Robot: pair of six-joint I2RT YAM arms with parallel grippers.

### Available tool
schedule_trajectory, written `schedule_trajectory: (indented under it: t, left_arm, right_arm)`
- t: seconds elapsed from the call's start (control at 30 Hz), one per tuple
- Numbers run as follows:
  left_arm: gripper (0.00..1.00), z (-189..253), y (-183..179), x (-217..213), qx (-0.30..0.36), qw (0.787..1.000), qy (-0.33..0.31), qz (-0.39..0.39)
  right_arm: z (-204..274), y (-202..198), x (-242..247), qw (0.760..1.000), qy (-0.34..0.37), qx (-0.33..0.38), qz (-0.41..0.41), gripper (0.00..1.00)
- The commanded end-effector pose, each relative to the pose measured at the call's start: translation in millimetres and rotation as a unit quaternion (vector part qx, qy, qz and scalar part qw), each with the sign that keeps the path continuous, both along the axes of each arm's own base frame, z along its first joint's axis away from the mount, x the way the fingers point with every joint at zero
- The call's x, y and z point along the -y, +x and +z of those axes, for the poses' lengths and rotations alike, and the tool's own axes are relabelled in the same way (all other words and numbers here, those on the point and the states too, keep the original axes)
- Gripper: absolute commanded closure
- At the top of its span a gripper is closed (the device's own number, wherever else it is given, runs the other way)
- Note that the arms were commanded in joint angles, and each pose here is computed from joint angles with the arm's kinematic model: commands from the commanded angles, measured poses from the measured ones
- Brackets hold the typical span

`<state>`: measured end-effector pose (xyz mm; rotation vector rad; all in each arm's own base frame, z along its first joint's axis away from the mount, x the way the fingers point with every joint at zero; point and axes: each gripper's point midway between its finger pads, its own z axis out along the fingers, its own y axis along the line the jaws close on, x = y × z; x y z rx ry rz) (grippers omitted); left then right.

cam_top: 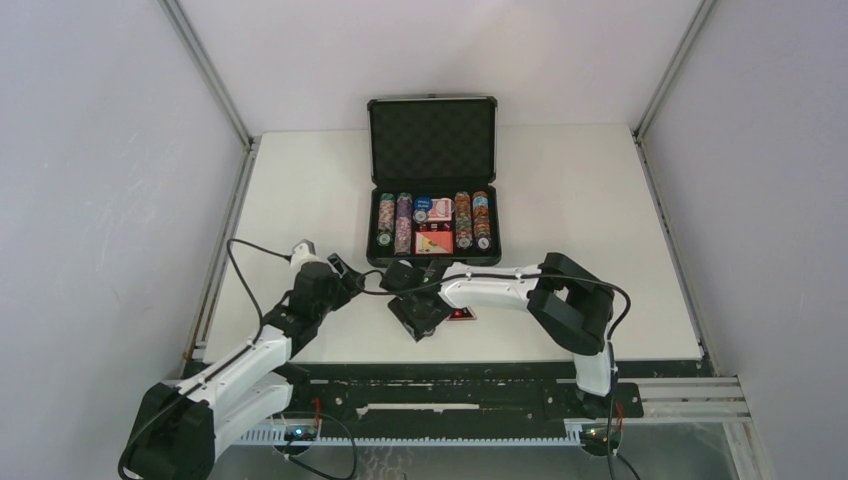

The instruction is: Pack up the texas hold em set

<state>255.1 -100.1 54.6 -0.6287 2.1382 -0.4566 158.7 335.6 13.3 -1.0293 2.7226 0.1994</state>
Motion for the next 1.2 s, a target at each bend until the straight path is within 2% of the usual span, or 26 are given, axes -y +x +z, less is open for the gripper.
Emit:
schedule_trajectory:
  t: [0.0, 0.67, 1.17]
  left_arm:
    - [0.28, 21.3, 11.5, 6.7, 0.03, 0.999, -0.005, -0.01]
    - [0.28, 22.3, 11.0, 7.6, 0.031, 0.999, -0.007, -0.012]
    - [0.28, 21.6, 10.9, 7.6, 0.03, 0.999, -0.007, -0.012]
  right_arm:
    - [-16.0, -2.8, 0.4, 1.0, -0.023, 0.0, -0.005, 0.36]
    - [-26.1, -5.8, 6.5, 0.998, -0.068, 0.005, 0.003, 0.37]
    - [-29.2, -7.4, 13.1, 0.997, -0.076, 0.009, -0.001, 0.48]
